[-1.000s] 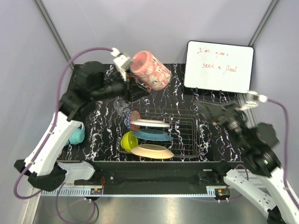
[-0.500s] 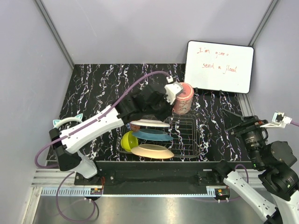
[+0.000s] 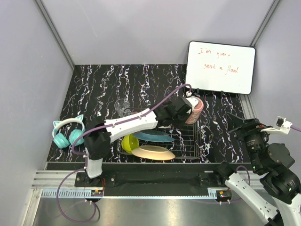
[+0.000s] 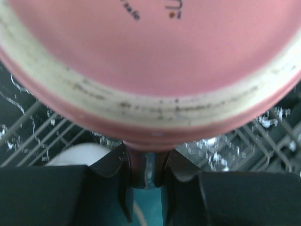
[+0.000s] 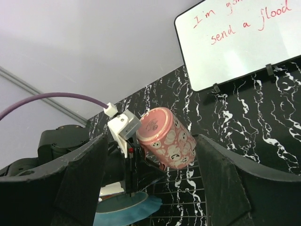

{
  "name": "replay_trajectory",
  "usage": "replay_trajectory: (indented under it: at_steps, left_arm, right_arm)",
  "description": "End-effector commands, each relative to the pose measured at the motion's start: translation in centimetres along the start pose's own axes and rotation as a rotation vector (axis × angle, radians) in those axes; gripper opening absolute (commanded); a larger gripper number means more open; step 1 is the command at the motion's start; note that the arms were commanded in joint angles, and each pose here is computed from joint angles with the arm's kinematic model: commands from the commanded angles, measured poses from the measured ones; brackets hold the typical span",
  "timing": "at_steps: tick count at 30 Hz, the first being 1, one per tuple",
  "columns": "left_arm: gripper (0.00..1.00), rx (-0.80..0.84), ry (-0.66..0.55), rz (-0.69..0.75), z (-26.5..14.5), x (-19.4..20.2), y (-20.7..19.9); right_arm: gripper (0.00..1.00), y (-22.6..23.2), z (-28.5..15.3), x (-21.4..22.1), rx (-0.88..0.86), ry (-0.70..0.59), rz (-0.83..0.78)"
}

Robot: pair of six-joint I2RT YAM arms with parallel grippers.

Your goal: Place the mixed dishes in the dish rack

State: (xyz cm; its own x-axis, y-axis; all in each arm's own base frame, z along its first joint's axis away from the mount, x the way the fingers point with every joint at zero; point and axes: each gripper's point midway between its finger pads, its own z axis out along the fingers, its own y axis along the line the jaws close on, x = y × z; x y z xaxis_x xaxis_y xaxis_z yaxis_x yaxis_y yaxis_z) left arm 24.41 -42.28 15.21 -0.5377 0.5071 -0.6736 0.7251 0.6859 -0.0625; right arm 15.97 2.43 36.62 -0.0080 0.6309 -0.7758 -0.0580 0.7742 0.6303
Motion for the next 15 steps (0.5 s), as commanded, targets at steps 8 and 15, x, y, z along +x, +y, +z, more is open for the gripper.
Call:
replay_trajectory:
  at_steps: [8,15]
  left_arm:
    - [0.0,-0.006,-0.28,-0.09,-2.1,-6.8,-2.7]
    - [0.0,0.013,-0.332,-0.041,-6.0,-6.7,-4.2]
  right_arm:
    - [0.84,-1.1,0.3,-0.5,0.059,-0.026,-0.053]
    - [0.84,-1.4,0.7,1.1,0.064,0.021,-0.074]
